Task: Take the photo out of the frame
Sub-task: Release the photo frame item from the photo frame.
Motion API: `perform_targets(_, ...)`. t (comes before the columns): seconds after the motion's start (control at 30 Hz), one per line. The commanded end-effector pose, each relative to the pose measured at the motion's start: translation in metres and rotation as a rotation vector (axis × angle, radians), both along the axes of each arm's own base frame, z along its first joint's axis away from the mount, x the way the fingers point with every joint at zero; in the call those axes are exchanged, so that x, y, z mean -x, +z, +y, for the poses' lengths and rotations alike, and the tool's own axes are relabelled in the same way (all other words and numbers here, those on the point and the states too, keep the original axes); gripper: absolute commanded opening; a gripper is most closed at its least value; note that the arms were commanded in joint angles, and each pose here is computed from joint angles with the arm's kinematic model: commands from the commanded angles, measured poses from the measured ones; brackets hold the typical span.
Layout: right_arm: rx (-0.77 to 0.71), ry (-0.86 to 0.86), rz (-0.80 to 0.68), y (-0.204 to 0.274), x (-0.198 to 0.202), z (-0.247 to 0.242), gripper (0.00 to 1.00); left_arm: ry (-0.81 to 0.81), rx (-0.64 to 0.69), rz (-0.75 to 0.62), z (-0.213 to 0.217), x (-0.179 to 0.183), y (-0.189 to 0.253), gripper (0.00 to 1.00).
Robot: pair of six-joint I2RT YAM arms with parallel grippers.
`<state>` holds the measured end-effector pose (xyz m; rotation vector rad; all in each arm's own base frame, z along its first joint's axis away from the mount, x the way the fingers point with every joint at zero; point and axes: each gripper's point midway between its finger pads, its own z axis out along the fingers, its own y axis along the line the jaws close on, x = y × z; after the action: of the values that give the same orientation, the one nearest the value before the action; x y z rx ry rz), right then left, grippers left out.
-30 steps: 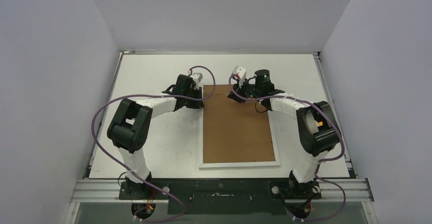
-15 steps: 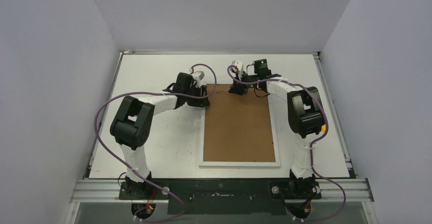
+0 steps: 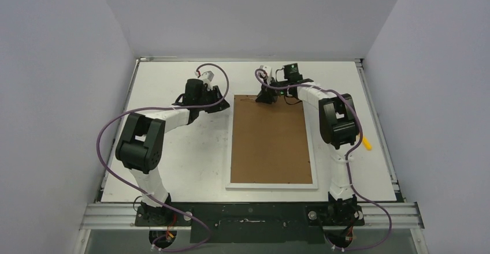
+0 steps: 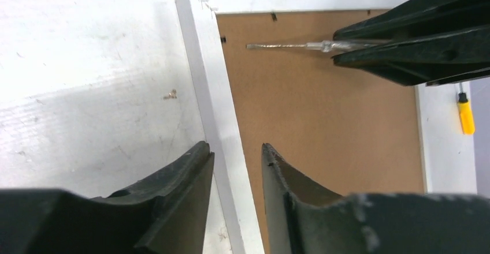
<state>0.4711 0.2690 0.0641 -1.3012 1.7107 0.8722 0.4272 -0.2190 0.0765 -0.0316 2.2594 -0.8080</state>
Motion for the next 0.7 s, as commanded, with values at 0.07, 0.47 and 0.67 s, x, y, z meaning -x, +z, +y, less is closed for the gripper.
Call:
perform_targets(0.07, -0.034, 0.027, 0.036, 0.004, -0.004, 0.015, 0.05, 0.029, 0.068, -0.119, -0.003, -0.036, 0.04, 0.31)
perform_targets(0.47, -0.082, -0.035, 0.201, 0.006, -0.005, 0.024, 0.05, 0.017, 0.045, -0.117, -0.007, -0.055, 0.032, 0.31)
perform_targets(0.67, -0.096, -0.053, 0.245, 0.003, -0.008, 0.027, 0.05, 0.011, 0.036, -0.102, -0.009, -0.058, 0.026, 0.31)
